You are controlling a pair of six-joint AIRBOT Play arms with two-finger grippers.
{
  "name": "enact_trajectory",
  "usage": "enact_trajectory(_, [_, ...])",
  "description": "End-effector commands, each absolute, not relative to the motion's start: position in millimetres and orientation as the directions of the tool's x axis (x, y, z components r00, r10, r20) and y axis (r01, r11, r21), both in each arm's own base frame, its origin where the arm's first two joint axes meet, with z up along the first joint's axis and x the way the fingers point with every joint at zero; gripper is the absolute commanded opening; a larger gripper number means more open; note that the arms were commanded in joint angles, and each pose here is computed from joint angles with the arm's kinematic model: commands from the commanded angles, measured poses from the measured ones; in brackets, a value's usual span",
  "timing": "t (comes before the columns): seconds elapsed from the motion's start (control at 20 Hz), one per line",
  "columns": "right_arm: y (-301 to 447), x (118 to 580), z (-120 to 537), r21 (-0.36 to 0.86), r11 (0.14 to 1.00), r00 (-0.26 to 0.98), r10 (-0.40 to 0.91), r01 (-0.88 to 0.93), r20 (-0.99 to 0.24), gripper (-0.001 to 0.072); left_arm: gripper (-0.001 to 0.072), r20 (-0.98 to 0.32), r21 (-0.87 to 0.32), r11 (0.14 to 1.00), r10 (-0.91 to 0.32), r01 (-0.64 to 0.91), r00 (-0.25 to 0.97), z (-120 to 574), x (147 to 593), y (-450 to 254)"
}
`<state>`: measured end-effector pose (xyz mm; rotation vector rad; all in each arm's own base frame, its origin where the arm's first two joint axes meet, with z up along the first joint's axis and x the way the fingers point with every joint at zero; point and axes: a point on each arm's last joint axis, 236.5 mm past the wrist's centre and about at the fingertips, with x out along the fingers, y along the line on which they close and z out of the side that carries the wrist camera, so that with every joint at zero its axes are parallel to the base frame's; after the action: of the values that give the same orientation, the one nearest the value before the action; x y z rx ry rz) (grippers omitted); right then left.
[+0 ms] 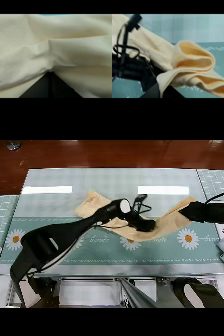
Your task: Fold the shirts.
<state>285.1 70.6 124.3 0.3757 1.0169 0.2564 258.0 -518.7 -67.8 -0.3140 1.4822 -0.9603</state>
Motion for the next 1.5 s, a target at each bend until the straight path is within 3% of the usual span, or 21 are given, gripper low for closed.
enact_trajectory(0.0, [83.2, 292.7, 126.7, 0.429, 0.901, 0.519, 0.397, -0.063, -0.757, 0.0024, 0.0022, -0.643, -0.762, 0.553, -0.709, 0.337, -0.289, -59.1, 217.4, -543.3])
enact_trajectory(0.15, [99.4, 289.5, 120.8, 0.439, 0.893, 0.478, 0.428, -0.095, -0.767, 0.0024, 0.0022, -0.607, -0.779, 0.513, -0.762, 0.361, -0.228, -16.3, 273.3, -526.5])
enact_trajectory(0.4, [149.3, 293.7, 122.3, 0.491, 0.850, 0.420, 0.524, -0.192, -0.741, 0.0024, 0.0022, -0.547, -0.794, 0.549, -0.833, 0.263, 0.086, 79.0, 428.6, -384.9])
enact_trajectory(0.5, [178.6, 305.8, 126.3, 0.498, 0.831, 0.393, 0.557, -0.250, -0.732, 0.0024, 0.0022, -0.573, -0.754, 0.611, -0.791, 0.240, 0.212, 112.1, 464.3, -299.5])
enact_trajectory(0.6, [213.1, 321.0, 129.6, 0.499, 0.808, 0.351, 0.587, -0.312, -0.730, 0.0024, 0.0022, -0.654, -0.656, 0.733, -0.672, 0.183, 0.348, 135.3, 481.5, -200.5])
enact_trajectory(0.7, [249.8, 335.4, 125.7, 0.499, 0.785, 0.292, 0.607, -0.367, -0.739, 0.0024, 0.0023, -0.683, -0.561, 0.819, -0.540, 0.120, 0.493, 168.8, 479.9, -110.5])
enact_trajectory(0.9, [323.8, 364.7, 97.5, 0.497, 0.745, 0.186, 0.619, -0.444, -0.763, 0.0024, 0.0022, -0.488, -0.450, 0.883, -0.371, 0.136, 0.790, 269.5, 423.1, -40.2])
enact_trajectory(1.05, [366.3, 383.2, 61.6, 0.503, 0.735, 0.128, 0.613, -0.454, -0.780, 0.0025, 0.0022, -0.478, -0.424, 0.890, -0.377, 0.167, 0.794, 253.6, 350.1, -58.7])
enact_trajectory(1.2, [392.1, 398.7, 22.1, 0.530, 0.738, 0.077, 0.610, -0.419, -0.789, 0.0028, 0.0022, -0.545, -0.485, 0.864, -0.423, 0.139, 0.724, 179.0, 296.1, -83.9])
enact_trajectory(1.25, [399.6, 403.5, 12.4, 0.549, 0.732, 0.063, 0.621, -0.404, -0.782, 0.0229, 0.0022, -0.567, -0.522, 0.848, -0.428, 0.096, 0.704, 148.7, 285.4, -88.2])
enact_trajectory(1.3, [403.6, 406.7, 7.9, 0.575, 0.723, 0.043, 0.635, -0.383, -0.771, 0.0606, 0.0022, -0.583, -0.548, 0.835, -0.428, 0.055, 0.690, 123.2, 279.0, -90.1])
enact_trajectory(1.45, [372.7, 427.8, 36.7, 0.606, 0.714, 0.047, 0.660, -0.350, -0.750, 0.0630, 0.0022, -0.634, -0.589, 0.807, -0.434, -0.037, 0.640, 63.9, 269.5, -92.3])
